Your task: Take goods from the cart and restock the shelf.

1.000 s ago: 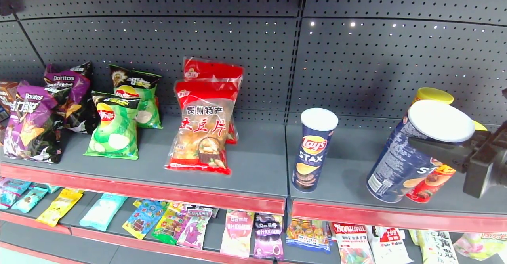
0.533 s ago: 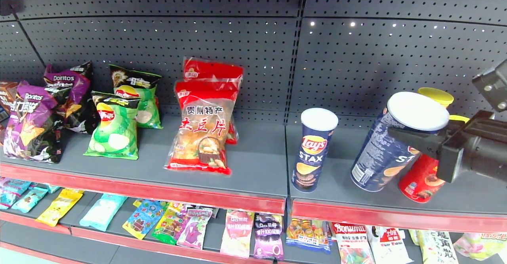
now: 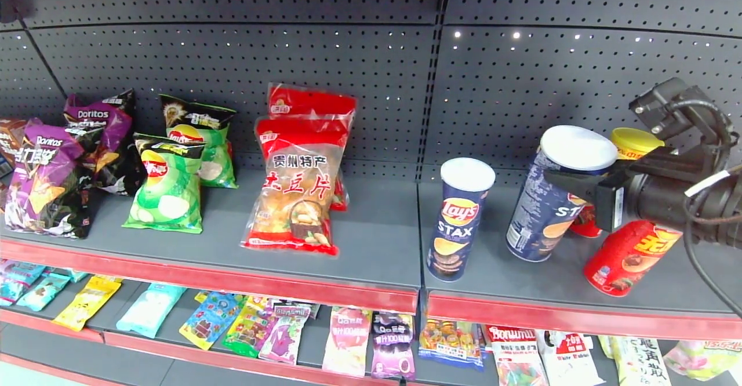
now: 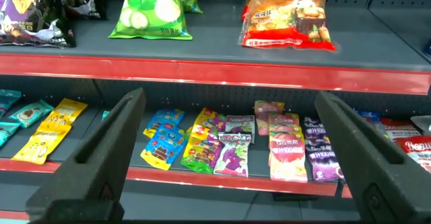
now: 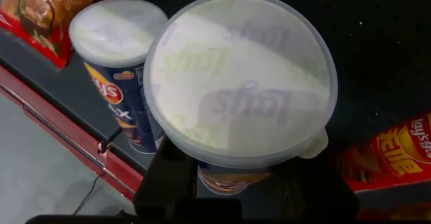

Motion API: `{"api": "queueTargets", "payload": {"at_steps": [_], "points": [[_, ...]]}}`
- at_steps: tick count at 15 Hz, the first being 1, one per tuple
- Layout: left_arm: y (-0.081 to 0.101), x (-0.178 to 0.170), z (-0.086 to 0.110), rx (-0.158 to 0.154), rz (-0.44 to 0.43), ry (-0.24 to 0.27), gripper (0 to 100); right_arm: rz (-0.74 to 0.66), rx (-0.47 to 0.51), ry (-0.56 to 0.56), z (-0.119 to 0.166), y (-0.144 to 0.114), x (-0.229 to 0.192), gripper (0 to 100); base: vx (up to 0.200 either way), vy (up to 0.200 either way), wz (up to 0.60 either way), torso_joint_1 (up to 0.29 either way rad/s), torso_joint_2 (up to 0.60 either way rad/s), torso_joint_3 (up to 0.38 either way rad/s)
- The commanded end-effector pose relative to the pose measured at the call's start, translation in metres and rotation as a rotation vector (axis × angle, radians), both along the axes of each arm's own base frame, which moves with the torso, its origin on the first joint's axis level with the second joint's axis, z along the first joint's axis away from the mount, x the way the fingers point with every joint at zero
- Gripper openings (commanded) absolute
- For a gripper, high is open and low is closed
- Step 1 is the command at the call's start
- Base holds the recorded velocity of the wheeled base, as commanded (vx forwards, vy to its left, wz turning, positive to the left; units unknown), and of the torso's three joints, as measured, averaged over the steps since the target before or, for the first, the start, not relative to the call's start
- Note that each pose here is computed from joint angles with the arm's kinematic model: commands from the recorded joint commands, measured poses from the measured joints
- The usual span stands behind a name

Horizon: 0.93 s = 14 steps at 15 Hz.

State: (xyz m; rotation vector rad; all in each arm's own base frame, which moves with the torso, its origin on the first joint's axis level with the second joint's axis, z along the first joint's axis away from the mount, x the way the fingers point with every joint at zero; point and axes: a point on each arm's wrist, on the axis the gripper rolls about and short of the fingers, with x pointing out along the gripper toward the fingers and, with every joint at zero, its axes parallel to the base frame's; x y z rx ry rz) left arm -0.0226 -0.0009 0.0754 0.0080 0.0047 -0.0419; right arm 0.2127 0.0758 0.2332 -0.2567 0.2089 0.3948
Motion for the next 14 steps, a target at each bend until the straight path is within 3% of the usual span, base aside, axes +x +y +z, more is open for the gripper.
{"api": "queueTargets", "payload": {"at_steps": [1, 14], "points": [[0.000, 0.000, 0.000, 0.000, -0.001, 0.000, 100, -0.016, -0.006, 0.020, -0.003, 0.002, 0.017, 0, 0.000, 0.000, 0.00, 0.000, 0.00, 0.000], [0.000, 0.000, 0.000, 0.000, -0.001, 0.000, 100, -0.008, 0.049, 0.041, -0.014, 0.001, 0.093, 0, 0.000, 0.000, 0.00, 0.000, 0.00, 0.000]]}}
